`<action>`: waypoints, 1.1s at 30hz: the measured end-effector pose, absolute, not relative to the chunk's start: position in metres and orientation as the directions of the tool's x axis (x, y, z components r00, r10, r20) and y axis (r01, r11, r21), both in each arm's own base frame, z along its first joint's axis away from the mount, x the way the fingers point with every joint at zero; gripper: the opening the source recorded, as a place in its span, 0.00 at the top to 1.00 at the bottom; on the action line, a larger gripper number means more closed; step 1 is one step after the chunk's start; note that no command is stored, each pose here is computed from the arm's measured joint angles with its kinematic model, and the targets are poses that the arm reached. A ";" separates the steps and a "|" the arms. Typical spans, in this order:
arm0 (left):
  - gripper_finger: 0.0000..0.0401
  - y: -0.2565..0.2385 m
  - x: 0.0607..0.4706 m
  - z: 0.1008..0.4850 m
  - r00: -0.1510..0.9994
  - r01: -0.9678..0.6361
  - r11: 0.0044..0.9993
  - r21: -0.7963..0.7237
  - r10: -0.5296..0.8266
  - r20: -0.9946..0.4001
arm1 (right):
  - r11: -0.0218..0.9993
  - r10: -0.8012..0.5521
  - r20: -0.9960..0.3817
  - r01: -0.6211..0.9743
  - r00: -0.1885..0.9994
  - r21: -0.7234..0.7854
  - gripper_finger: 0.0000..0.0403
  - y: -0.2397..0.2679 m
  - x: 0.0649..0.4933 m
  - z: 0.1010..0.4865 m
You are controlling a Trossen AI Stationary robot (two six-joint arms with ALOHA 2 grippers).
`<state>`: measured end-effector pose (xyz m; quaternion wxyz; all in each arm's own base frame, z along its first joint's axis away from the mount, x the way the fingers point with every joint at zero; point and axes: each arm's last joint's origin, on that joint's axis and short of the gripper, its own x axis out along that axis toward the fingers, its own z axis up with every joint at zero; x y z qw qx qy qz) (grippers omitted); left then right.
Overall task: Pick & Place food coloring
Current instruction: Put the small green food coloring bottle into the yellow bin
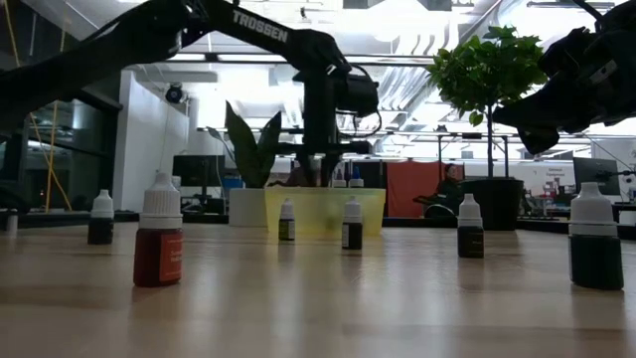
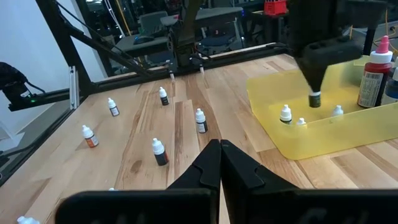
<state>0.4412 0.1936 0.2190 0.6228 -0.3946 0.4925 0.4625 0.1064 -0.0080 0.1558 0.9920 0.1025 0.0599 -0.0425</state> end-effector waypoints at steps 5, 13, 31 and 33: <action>0.91 0.205 0.439 0.220 0.107 -0.987 0.139 -0.079 0.206 -0.973 | 0.975 -0.073 -0.127 0.097 0.989 0.198 1.00 -0.008 0.106 0.156; 0.91 0.214 0.436 0.211 0.074 -0.996 0.056 -0.064 0.195 -0.978 | 0.975 -0.072 -0.127 0.097 0.989 0.198 1.00 -0.008 0.106 0.156; 0.91 0.231 0.425 0.198 -0.018 -0.997 -0.081 0.001 0.215 -0.976 | 0.975 -0.072 -0.127 0.097 0.989 0.198 1.00 -0.008 0.106 0.156; 0.91 0.234 0.424 0.198 -0.018 -0.997 -0.081 0.000 0.213 -0.977 | 0.975 -0.072 -0.127 0.097 0.989 0.198 1.00 -0.008 0.106 0.156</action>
